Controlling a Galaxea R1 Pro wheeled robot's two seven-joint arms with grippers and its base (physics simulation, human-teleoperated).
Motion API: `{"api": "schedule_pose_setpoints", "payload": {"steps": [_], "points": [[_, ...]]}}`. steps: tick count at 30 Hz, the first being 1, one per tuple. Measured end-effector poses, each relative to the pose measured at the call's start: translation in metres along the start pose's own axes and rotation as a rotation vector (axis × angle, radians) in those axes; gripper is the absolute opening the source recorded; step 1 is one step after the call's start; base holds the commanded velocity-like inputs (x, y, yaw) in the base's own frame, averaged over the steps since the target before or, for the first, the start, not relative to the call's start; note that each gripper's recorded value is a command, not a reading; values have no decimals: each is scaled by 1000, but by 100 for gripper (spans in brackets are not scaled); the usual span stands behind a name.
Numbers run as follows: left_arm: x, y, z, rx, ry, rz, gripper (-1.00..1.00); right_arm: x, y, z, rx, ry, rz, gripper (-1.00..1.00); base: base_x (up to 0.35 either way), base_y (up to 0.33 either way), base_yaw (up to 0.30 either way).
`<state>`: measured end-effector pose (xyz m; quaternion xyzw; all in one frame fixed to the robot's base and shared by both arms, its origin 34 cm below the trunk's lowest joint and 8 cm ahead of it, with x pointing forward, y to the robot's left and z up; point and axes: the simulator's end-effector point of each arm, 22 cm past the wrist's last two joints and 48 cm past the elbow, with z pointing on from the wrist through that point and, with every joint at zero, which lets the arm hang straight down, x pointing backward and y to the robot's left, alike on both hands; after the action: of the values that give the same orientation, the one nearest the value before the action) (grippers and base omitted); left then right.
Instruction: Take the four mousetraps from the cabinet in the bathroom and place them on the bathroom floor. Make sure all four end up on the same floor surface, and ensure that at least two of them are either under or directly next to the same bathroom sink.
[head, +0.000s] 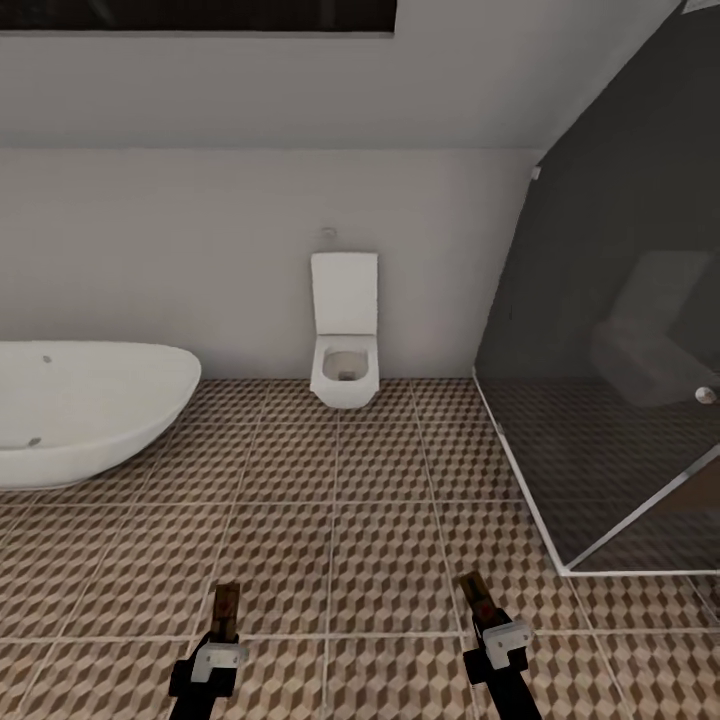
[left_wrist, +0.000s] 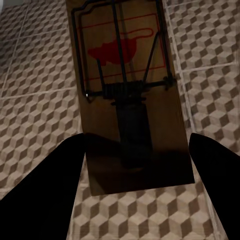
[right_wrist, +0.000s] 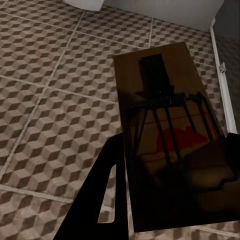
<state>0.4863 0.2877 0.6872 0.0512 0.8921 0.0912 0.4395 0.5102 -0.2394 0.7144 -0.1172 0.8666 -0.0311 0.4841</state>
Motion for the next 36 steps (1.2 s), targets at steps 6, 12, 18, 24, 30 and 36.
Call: {"api": "schedule_pose_setpoints", "payload": {"steps": [6,12,18,24,30,36], "points": [[-1,0,0,-1,-3,-1,-100,-1,0,0,0,-3,0,-100,235,138,-57],[-1,0,0,-1,-3,-1,-100,-1,0,0,0,-3,0,-100,235,196,-4],[-1,0,0,-1,-2,-1,-100,-2,0,0,0,-3,0,-100,235,77,0],[-1,0,0,-1,-3,-1,-100,-2,0,0,0,-3,0,-100,234,-31,8],[-1,0,0,0,-3,-1,-100,-2,0,0,0,-4,0,-100,227,-77,75],[-1,0,0,0,-3,0,-100,-1,0,0,0,-3,0,-100,215,-13,11]]}}
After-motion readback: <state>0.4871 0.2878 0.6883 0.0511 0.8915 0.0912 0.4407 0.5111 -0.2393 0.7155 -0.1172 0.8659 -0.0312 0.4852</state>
